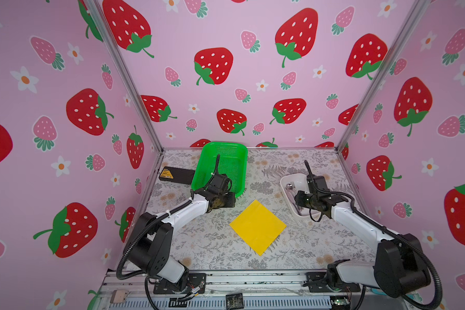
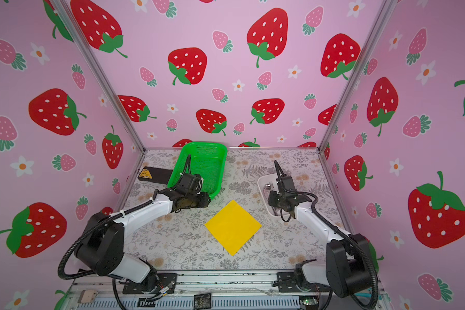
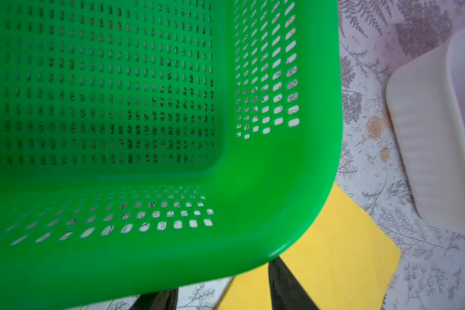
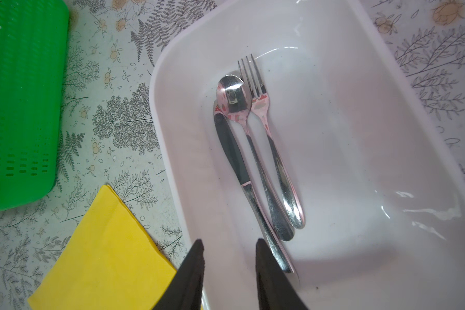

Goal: Place the utensils on the paper napkin and roll it up
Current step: 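Release the napkin, move the left gripper by the basket, right over the tray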

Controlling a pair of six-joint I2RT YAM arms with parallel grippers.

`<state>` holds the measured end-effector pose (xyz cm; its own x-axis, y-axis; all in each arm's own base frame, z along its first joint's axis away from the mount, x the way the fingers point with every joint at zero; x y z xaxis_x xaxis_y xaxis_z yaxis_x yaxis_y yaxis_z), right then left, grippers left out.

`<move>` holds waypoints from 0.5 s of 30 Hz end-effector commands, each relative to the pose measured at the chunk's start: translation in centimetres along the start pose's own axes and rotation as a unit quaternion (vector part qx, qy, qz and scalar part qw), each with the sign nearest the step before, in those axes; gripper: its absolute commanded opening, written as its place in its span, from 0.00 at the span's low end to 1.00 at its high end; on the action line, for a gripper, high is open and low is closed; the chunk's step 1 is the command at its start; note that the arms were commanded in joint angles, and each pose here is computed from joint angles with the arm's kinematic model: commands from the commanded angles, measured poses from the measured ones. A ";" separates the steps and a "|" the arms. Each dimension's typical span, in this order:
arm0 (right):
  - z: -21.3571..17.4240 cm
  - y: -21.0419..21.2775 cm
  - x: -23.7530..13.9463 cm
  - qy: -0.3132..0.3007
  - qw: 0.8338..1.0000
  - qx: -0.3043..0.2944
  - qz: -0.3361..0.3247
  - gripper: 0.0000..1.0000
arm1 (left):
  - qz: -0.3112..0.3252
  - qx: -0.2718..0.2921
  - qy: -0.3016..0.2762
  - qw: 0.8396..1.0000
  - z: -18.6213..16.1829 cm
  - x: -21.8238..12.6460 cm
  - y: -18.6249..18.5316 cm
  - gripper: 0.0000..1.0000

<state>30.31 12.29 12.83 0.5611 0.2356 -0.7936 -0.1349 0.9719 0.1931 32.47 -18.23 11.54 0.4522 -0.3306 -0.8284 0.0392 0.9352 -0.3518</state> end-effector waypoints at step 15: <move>1.0 -2.8 0.3 0.006 0.999 -0.018 -0.050 0.37 | 0.007 0.061 -0.024 0.998 4.3 0.2 0.0 0.54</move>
<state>30.94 10.74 12.12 0.5565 0.1879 -0.8093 -0.1167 0.9821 0.1478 36.01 -18.62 12.30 0.4644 -0.3503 -0.8134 0.1427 0.9361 -0.3216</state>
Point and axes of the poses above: each gripper's point midway between its finger pads, its own x axis out along the fingers, its own y axis along the line the jaws close on, z = x × y, the point moved 3 cm from there along -x, back along the fingers, and after that the axes turned 8 degrees about -x, right-handed, at the moved point
